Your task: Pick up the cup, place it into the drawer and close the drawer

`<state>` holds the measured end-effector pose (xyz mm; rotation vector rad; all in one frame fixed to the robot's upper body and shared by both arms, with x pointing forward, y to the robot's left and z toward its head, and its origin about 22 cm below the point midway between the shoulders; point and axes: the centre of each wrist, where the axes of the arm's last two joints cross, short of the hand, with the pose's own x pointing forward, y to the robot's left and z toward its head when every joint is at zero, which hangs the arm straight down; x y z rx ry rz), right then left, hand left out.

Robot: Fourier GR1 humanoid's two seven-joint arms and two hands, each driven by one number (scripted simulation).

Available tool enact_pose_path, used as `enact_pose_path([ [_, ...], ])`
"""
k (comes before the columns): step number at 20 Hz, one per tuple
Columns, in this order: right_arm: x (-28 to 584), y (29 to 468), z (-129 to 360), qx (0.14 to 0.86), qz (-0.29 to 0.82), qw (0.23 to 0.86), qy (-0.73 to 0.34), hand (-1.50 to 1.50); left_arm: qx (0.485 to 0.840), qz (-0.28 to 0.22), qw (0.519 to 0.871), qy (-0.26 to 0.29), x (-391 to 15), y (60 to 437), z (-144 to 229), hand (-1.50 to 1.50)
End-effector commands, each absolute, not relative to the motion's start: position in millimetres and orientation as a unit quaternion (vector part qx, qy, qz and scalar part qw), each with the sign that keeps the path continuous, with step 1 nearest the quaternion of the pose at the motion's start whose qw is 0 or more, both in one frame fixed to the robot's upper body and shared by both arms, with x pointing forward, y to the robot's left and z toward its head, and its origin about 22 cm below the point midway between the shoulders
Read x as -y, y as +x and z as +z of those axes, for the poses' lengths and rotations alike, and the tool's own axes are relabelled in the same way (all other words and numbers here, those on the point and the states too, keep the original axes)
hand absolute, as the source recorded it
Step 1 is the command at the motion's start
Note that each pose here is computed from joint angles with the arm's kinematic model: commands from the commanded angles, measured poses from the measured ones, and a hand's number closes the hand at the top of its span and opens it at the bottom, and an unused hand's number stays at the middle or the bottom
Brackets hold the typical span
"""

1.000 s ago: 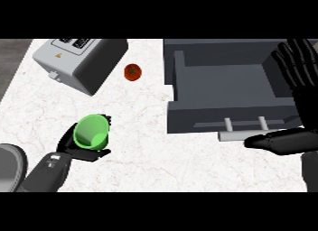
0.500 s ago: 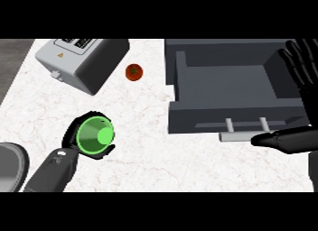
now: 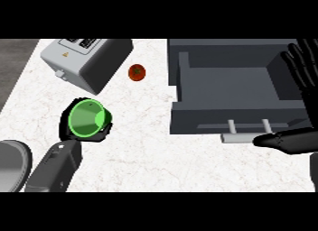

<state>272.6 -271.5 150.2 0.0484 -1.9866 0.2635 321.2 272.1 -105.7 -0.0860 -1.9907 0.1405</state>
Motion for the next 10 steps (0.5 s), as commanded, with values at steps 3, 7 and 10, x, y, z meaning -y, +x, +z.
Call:
enact_pose_path([
  [3,273,267,155,0.835,0.121,0.537,0.012,-1.5,0.872,0.034,0.482,-0.073,-238,353,-73,1.5],
  [7,270,272,126,0.834,0.112,0.54,0.004,-1.5,0.88,0.008,0.466,-0.091,-187,395,-9,1.5],
  [10,260,265,152,0.835,0.11,0.54,0.005,-1.5,0.884,-0.006,0.453,-0.114,-160,408,24,1.5],
])
